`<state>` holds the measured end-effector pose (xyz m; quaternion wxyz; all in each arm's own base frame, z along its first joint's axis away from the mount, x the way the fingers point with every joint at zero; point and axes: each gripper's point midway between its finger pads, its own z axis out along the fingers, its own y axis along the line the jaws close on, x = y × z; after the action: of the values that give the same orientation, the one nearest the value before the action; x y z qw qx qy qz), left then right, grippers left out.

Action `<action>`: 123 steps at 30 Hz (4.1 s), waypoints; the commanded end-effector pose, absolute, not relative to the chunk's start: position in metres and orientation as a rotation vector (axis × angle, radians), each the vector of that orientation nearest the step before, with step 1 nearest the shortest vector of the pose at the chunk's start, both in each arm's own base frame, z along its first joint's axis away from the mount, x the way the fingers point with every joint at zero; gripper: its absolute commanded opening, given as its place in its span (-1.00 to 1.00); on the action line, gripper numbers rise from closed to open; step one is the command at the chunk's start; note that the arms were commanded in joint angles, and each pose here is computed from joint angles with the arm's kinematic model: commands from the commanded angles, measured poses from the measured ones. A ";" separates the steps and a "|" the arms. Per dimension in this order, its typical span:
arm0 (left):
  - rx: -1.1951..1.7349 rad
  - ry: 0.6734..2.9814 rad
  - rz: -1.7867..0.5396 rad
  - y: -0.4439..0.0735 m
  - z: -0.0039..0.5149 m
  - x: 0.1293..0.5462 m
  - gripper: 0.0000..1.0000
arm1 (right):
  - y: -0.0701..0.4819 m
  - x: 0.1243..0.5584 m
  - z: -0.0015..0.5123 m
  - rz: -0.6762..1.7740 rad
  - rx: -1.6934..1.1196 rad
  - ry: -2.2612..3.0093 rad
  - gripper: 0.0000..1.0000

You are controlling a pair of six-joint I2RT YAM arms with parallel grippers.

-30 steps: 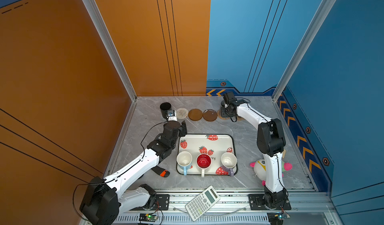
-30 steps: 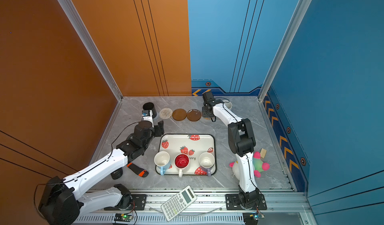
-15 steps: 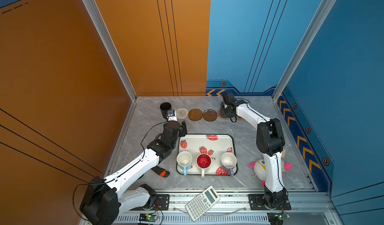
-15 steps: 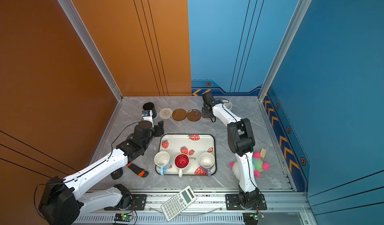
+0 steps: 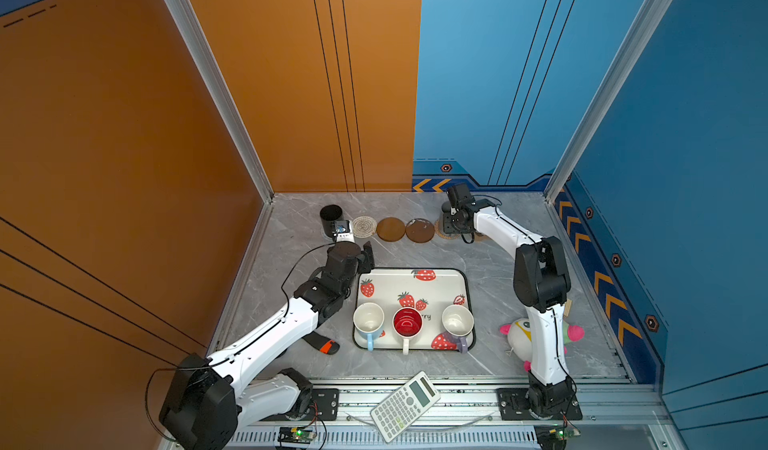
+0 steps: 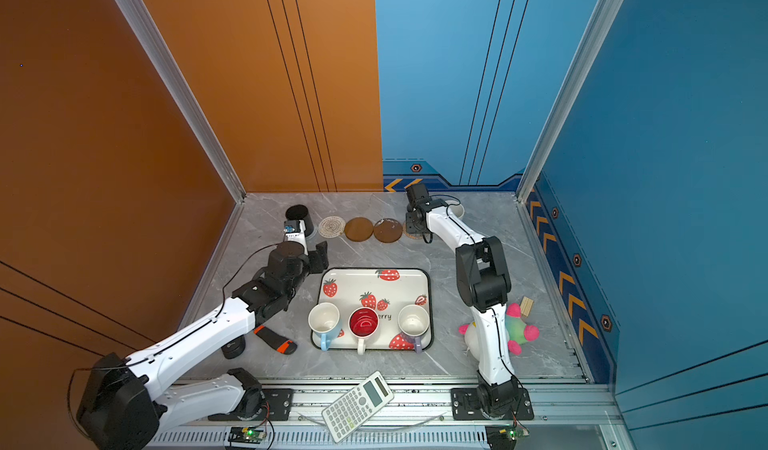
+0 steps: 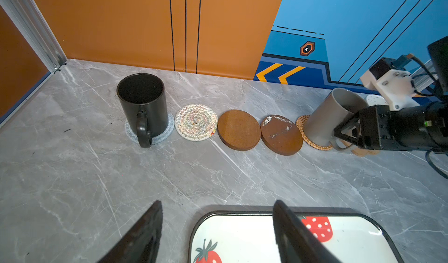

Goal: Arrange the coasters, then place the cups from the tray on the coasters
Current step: 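Open and raise the right gripper while the left moves toward the tray, then move the left gripper over the white mug with blue handle on the tray, then lower the left gripper into the white blue-handled mug's opening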

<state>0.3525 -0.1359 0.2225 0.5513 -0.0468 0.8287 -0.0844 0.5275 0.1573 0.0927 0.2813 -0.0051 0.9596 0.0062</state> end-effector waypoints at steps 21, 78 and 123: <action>-0.125 1.921 -0.268 -0.134 0.250 0.334 0.43 | 0.145 0.447 0.255 -0.093 0.014 2.179 0.54; 0.258 2.618 -0.260 -0.162 0.159 0.125 0.22 | 0.215 0.362 0.231 0.247 0.132 2.016 0.59; 0.137 2.740 -0.120 -0.171 0.079 0.145 0.18 | 0.217 0.371 0.210 0.274 0.140 2.068 0.59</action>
<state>0.1440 -0.1706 0.0806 0.2011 0.0460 0.9774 -0.0463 0.3701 0.2164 0.2165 0.5076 0.0515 0.8535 0.1059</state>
